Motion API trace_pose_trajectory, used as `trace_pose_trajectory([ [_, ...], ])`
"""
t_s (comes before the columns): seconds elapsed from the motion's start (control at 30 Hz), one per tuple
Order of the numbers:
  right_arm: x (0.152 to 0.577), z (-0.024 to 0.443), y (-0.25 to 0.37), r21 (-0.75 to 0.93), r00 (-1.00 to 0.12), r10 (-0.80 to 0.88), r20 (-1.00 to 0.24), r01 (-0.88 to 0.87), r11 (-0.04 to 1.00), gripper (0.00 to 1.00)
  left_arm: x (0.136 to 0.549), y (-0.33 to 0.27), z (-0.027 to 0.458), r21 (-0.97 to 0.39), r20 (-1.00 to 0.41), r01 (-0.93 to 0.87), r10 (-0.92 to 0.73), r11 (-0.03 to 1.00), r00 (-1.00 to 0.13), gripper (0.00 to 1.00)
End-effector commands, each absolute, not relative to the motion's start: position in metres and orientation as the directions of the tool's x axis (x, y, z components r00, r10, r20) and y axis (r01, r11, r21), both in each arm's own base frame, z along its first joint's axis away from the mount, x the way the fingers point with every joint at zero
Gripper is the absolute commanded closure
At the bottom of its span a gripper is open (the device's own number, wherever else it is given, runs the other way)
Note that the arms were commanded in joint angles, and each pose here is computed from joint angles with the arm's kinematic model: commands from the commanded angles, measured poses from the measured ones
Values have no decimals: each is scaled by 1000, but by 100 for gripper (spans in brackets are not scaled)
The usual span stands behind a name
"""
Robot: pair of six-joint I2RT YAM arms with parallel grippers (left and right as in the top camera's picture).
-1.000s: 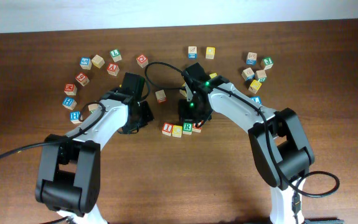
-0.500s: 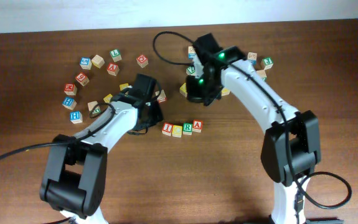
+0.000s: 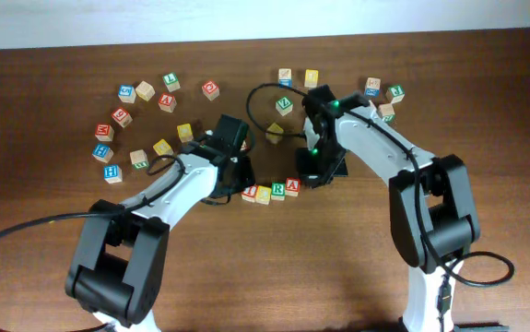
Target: Spell out ICRA
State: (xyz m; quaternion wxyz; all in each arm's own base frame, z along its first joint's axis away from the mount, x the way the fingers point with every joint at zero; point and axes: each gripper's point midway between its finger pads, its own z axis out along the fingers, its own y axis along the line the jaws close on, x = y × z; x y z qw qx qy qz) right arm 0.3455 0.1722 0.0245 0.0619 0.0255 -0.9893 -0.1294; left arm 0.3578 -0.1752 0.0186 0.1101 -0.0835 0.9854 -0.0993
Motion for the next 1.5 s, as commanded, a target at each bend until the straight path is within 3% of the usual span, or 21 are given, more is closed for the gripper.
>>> trace_pose_trajectory([
  [0.0, 346, 22, 172, 256, -992, -79, 97, -52, 965, 96, 353, -176, 16, -208, -180, -128, -167, 970, -969, 100],
  [0.57, 351, 15, 176, 267, -992, -114, 52, -96, 959, 96, 336, -197, 14, -207, -153, -71, -104, 976, -983, 100],
  [0.67, 354, 20, 168, 259, -994, -96, 60, -77, 963, 96, 336, -173, 14, -105, -164, -105, -121, 989, -979, 100],
  [0.8, 360, 48, 143, 239, -995, -33, 96, -10, 971, 96, 346, -144, 43, -64, -202, -168, -178, 984, -963, 100],
  [0.97, 373, 80, 172, 342, -990, -141, 5, -131, 931, 96, 358, -122, 65, -112, -246, -280, -300, 953, -922, 100],
  [1.1, 377, 81, 211, 335, -969, -230, -90, -247, 909, 96, 364, -103, 65, -122, -240, -367, -387, 922, -890, 100],
  [1.17, 374, 75, 218, 252, -955, -276, -105, -294, 922, 96, 365, -92, 64, -116, -234, -395, -411, 911, -881, 100],
  [1.27, 368, 64, 222, 165, -964, -252, -85, -263, 951, 96, 361, -75, 62, -97, -212, -435, -445, 895, -870, 100],
  [1.47, 356, 39, 232, 201, -965, -261, -21, -260, 944, 96, 355, -45, 60, -55, -185, -503, -503, 863, -844, 100],
])
